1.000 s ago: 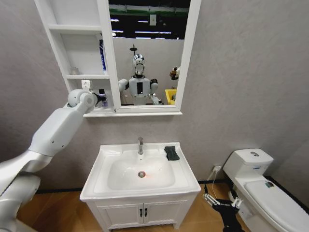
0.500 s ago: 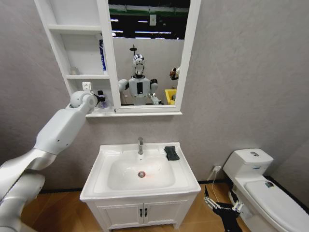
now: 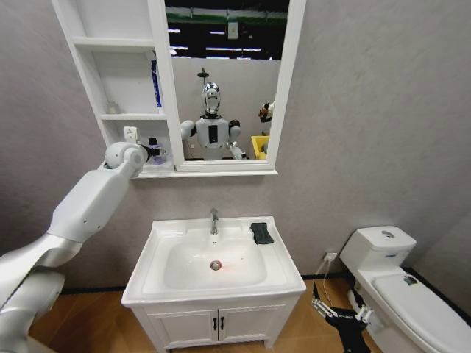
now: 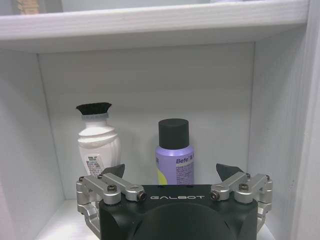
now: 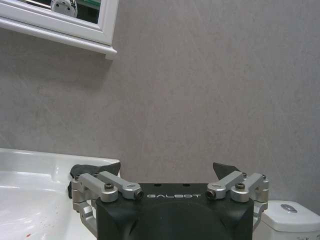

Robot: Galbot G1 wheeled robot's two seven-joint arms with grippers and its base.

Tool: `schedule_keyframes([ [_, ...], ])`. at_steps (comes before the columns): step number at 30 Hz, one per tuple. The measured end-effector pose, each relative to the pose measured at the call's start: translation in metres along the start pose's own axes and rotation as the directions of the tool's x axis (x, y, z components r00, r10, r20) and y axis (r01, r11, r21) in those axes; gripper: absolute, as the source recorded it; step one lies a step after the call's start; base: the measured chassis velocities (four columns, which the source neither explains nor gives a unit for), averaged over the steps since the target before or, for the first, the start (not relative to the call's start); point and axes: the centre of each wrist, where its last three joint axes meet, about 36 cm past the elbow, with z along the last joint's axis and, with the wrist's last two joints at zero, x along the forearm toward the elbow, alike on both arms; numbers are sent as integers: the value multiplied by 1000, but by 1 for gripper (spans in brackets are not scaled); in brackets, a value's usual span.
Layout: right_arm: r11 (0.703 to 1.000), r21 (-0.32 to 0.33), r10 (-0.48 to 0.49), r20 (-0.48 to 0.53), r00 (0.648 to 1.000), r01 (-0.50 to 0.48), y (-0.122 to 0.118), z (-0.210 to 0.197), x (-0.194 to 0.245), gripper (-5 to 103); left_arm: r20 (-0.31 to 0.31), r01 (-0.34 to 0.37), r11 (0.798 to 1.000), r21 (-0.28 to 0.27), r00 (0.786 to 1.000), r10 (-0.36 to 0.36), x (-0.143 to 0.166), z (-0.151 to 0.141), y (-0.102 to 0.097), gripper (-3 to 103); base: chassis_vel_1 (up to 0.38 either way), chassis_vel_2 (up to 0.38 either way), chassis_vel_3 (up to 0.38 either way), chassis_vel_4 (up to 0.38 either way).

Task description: Move facial cleanser and shampoo from washbasin to cabinet, then wipe washbasin with towel.

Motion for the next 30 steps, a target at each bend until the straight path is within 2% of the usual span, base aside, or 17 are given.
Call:
schedule_keyframes([
  [7,1000,1,-10,6,1000,10,3,-5,-5,100,54,-6,1000,12,999,5,14,14,4,100,0,0,0,0],
  [23,1000,2,-11,3,1000,11,4,-8,-6,100,55,-32,999,25,998,31,33,37,8,100,0,0,0,0],
  [29,1000,-1,-23,-6,1000,23,5,-12,-7,100,64,-26,998,57,998,23,67,67,8,100,0,0,0,0],
  [30,1000,-3,-28,-6,1000,28,5,-14,-8,100,89,-29,997,69,996,23,87,73,9,100,0,0,0,0],
])
